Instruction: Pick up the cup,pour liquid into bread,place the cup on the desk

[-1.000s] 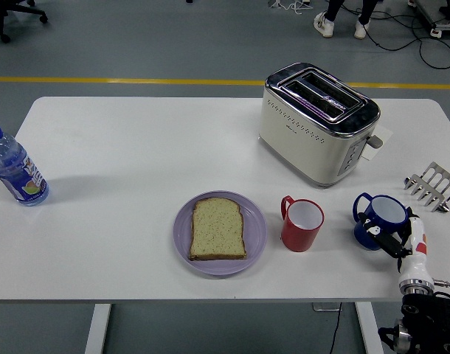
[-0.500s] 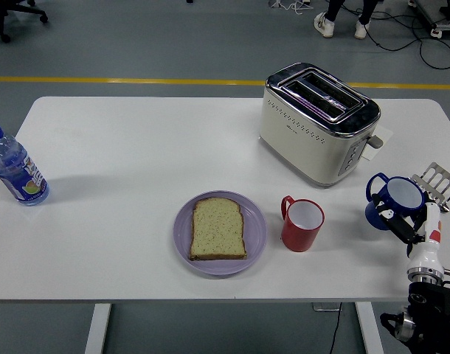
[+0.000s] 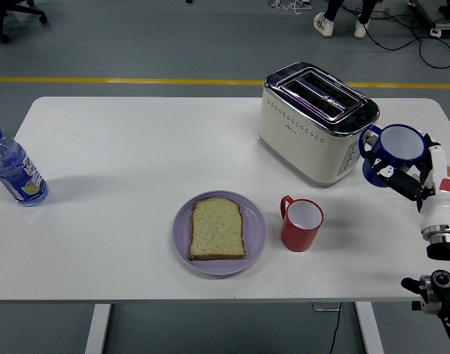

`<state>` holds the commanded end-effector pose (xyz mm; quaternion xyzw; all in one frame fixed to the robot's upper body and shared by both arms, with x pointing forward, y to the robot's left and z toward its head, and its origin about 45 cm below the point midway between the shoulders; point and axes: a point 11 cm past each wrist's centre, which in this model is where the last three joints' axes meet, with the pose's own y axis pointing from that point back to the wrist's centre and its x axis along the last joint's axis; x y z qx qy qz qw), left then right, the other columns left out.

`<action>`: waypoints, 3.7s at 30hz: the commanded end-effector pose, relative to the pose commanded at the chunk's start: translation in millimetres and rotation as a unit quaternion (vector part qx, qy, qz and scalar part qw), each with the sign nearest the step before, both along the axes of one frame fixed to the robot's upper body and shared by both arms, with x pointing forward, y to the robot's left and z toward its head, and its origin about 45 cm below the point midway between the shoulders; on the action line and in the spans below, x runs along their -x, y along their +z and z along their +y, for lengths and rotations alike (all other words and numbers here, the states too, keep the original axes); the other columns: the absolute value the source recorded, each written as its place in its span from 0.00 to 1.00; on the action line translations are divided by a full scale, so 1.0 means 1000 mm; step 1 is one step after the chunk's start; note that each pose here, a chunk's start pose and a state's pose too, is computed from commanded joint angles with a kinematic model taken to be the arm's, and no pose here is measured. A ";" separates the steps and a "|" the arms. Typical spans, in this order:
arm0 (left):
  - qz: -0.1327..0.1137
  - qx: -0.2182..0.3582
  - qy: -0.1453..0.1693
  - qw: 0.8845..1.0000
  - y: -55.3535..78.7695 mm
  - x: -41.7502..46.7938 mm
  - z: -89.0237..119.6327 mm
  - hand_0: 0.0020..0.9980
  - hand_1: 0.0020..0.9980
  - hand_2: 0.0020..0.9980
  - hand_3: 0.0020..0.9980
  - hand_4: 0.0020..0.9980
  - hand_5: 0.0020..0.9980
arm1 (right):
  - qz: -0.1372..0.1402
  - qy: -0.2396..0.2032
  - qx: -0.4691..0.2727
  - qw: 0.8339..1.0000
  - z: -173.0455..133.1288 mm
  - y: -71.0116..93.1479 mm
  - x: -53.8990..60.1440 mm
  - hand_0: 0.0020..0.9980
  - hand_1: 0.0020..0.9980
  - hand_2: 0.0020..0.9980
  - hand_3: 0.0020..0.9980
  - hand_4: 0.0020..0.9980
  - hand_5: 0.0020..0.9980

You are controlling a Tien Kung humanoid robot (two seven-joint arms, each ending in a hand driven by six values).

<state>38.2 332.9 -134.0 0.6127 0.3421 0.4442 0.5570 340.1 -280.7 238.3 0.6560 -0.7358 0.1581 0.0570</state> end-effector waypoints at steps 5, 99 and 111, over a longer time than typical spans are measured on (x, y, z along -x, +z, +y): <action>0.001 0.000 0.001 1.000 0.000 0.0010 0.000 0.64 0.65 0.66 0.55 0.32 0.84 | 0.029 0.046 0.057 0.997 0.036 0.023 0.000 0.25 0.29 0.49 0.55 0.73 0.02; 0.005 0.000 0.017 1.000 0.000 0.0080 0.002 0.64 0.65 0.66 0.55 0.32 0.84 | -0.041 0.068 0.187 0.979 0.106 0.076 -0.042 0.37 0.41 0.52 0.55 0.59 0.01; 0.000 0.000 0.014 1.000 0.000 0.0027 0.001 0.64 0.64 0.66 0.55 0.32 0.84 | -0.052 0.064 0.010 0.997 0.047 0.046 -0.024 0.41 0.42 0.54 0.56 0.58 0.02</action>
